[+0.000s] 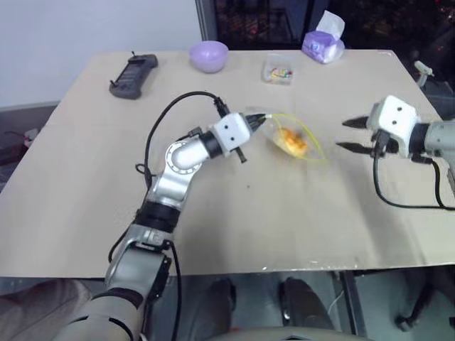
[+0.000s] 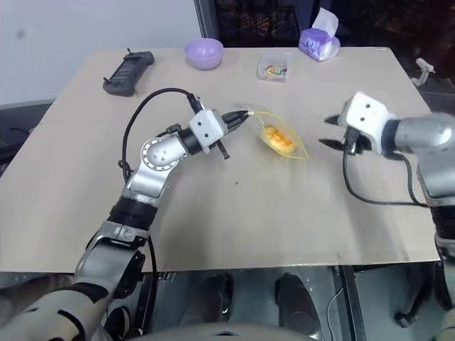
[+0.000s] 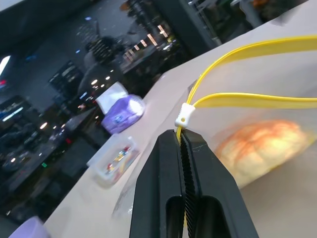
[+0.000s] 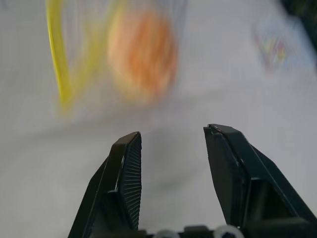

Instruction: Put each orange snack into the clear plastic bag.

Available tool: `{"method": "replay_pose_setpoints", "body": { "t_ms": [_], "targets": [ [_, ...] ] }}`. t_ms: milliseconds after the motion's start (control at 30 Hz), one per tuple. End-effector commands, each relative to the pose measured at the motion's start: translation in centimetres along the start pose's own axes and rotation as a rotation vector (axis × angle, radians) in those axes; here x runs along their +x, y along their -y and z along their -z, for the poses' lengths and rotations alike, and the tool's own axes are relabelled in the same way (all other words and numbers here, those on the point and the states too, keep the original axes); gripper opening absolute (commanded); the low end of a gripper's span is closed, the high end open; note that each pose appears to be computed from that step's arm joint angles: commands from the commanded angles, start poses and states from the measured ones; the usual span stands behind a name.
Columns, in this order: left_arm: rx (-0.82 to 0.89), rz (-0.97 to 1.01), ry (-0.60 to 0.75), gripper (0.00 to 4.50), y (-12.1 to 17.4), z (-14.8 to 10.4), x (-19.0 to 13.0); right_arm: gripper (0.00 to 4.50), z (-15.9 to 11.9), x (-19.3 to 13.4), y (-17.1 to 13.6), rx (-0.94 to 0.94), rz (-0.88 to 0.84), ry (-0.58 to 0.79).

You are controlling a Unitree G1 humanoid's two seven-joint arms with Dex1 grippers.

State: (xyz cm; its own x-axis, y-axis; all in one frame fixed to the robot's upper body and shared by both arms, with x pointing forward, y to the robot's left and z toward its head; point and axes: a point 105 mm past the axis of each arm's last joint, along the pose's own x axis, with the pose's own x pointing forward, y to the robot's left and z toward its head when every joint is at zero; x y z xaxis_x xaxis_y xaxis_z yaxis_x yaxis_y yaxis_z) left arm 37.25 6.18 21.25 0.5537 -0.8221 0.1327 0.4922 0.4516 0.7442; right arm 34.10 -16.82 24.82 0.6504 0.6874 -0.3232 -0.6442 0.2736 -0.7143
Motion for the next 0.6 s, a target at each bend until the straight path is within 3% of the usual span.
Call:
{"method": "replay_pose_setpoints", "body": {
  "t_ms": [33, 233, 600],
  "targets": [
    [0.033, 0.031, 0.024, 0.00, -0.2, -1.3, -0.4, 2.19, -4.6, 0.9, 0.8, -0.037, 0.058, 0.138],
    [0.046, 0.074, 0.001, 0.00, -0.2, -2.0, -0.9, 2.19, -8.7, 5.0, -1.0, -0.044, 0.079, 0.275],
    [0.074, 0.099, -0.023, 0.00, -0.3, -2.6, -1.0, 2.19, -8.5, 7.0, -3.1, -0.154, 0.038, 0.262]
  ]
}}
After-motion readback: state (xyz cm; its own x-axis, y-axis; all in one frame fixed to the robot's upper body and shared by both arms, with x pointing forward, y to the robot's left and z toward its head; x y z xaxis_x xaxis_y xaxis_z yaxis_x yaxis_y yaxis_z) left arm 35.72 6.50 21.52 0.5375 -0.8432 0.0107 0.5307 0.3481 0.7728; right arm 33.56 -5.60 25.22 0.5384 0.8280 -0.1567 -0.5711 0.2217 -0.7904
